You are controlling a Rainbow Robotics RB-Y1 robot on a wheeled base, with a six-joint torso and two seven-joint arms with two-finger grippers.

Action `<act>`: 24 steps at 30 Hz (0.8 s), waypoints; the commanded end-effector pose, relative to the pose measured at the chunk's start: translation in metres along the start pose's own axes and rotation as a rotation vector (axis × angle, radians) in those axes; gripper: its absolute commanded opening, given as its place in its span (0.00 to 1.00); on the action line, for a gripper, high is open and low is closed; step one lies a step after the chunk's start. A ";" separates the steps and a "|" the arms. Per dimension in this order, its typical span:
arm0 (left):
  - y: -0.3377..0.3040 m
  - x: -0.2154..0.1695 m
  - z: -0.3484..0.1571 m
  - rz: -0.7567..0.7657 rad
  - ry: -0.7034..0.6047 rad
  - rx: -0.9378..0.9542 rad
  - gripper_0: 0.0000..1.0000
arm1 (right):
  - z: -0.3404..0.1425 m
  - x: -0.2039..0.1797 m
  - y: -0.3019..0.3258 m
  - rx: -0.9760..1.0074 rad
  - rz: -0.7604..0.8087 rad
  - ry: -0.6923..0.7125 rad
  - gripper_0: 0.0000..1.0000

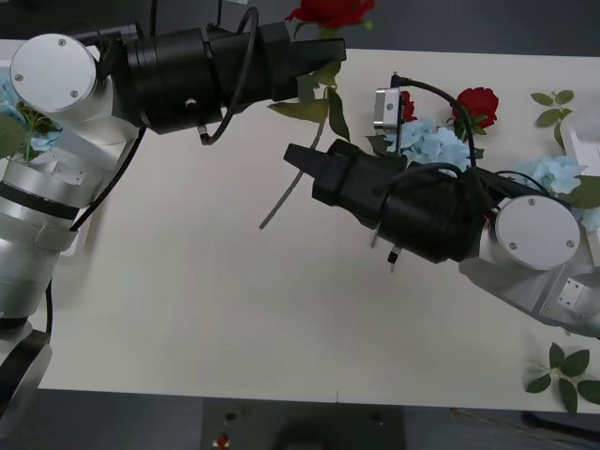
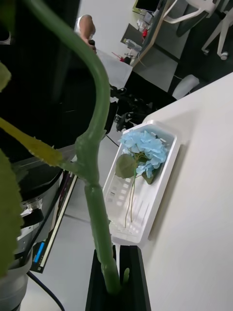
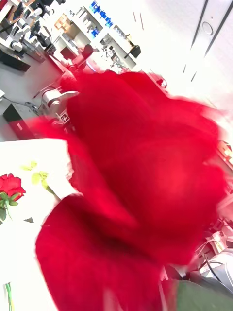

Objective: Put the red flowers into the right box and the blue flowers into the left box

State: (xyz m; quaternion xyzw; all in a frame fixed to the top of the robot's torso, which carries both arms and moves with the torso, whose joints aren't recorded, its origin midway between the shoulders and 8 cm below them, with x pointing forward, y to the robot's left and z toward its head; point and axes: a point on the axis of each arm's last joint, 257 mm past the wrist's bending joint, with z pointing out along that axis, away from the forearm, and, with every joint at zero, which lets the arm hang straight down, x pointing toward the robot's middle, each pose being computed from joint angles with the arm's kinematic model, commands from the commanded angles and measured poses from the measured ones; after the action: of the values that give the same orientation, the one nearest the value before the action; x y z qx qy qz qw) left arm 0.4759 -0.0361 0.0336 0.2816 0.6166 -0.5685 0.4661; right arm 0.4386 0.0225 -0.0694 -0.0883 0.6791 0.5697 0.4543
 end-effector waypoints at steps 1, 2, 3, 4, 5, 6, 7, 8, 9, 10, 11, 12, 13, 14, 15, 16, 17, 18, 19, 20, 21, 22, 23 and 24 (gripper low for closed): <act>-0.012 -0.004 -0.002 0.086 -0.009 0.021 1.00 | 0.002 -0.015 0.012 -0.019 -0.050 -0.033 0.00; -0.012 -0.004 -0.002 0.087 -0.009 0.020 1.00 | 0.002 -0.017 0.012 -0.017 -0.052 -0.039 0.00; -0.012 -0.004 -0.002 0.086 -0.009 0.021 1.00 | 0.001 -0.018 0.010 -0.013 -0.052 -0.042 0.00; -0.013 -0.004 -0.002 0.087 -0.010 0.022 1.00 | 0.001 -0.018 0.010 -0.011 -0.053 -0.043 0.00; -0.013 -0.004 -0.002 0.085 -0.010 0.022 1.00 | 0.000 -0.021 0.008 -0.005 -0.058 -0.050 0.00; -0.013 -0.004 -0.002 0.086 -0.010 0.023 1.00 | -0.001 -0.022 0.006 0.000 -0.062 -0.049 0.00; -0.013 -0.005 -0.002 0.086 -0.012 0.023 1.00 | -0.003 -0.024 0.003 0.008 -0.069 -0.051 0.00; -0.013 -0.004 -0.002 0.086 -0.010 0.023 1.00 | -0.006 -0.029 0.001 0.015 -0.079 -0.055 0.00; -0.013 -0.004 -0.002 0.085 -0.010 0.023 1.00 | -0.008 -0.031 0.000 0.019 -0.085 -0.058 0.00; -0.013 -0.004 -0.002 0.086 -0.010 0.023 1.00 | -0.011 -0.037 -0.002 0.026 -0.089 -0.061 0.00; -0.013 -0.004 -0.002 0.086 -0.010 0.023 1.00 | -0.014 -0.043 -0.004 0.034 -0.089 -0.066 0.00; -0.012 -0.004 -0.002 0.085 -0.012 0.022 1.00 | -0.017 -0.047 -0.006 0.039 -0.089 -0.069 0.00; -0.013 -0.004 -0.002 0.085 -0.010 0.023 1.00 | -0.021 -0.055 -0.007 0.046 -0.080 -0.075 0.00; -0.013 -0.004 -0.002 0.085 -0.010 0.023 1.00 | -0.024 -0.061 -0.008 0.050 -0.079 -0.076 0.00; -0.013 -0.004 -0.002 0.083 -0.010 0.023 1.00 | -0.028 -0.067 -0.009 0.055 -0.081 -0.074 0.00; -0.013 -0.004 -0.002 0.085 -0.010 0.023 1.00 | -0.033 -0.076 -0.011 0.064 -0.086 -0.072 0.00; -0.013 -0.004 -0.002 0.086 -0.010 0.024 1.00 | -0.036 -0.079 -0.013 0.072 -0.089 -0.067 0.00; -0.012 -0.004 -0.002 0.085 -0.010 0.021 1.00 | -0.042 -0.088 -0.015 0.086 -0.097 -0.058 0.00; -0.013 -0.004 -0.002 0.085 -0.010 0.023 1.00 | -0.049 -0.094 -0.018 0.102 -0.102 -0.042 0.00; -0.012 -0.004 -0.002 0.085 -0.010 0.021 1.00 | -0.055 -0.100 -0.020 0.114 -0.104 -0.031 0.00; -0.013 -0.004 -0.002 0.082 -0.011 0.024 1.00 | -0.060 -0.104 -0.022 0.126 -0.109 -0.023 0.00; -0.013 -0.004 -0.003 0.081 -0.011 0.024 1.00 | -0.072 -0.110 -0.028 0.154 -0.120 0.007 0.00; -0.013 -0.004 -0.003 0.081 -0.013 0.024 1.00 | -0.076 -0.113 -0.030 0.165 -0.128 0.021 0.00; -0.013 -0.005 -0.003 0.077 -0.014 0.026 1.00 | -0.083 -0.117 -0.033 0.179 -0.134 0.040 0.00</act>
State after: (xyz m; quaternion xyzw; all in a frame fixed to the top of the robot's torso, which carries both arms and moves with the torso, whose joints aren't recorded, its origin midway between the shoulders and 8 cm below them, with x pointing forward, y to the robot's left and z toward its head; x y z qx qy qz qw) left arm 0.4748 -0.0362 0.0350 0.2804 0.6149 -0.5722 0.4646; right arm 0.4832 -0.0928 -0.0342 -0.0656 0.7232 0.5014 0.4704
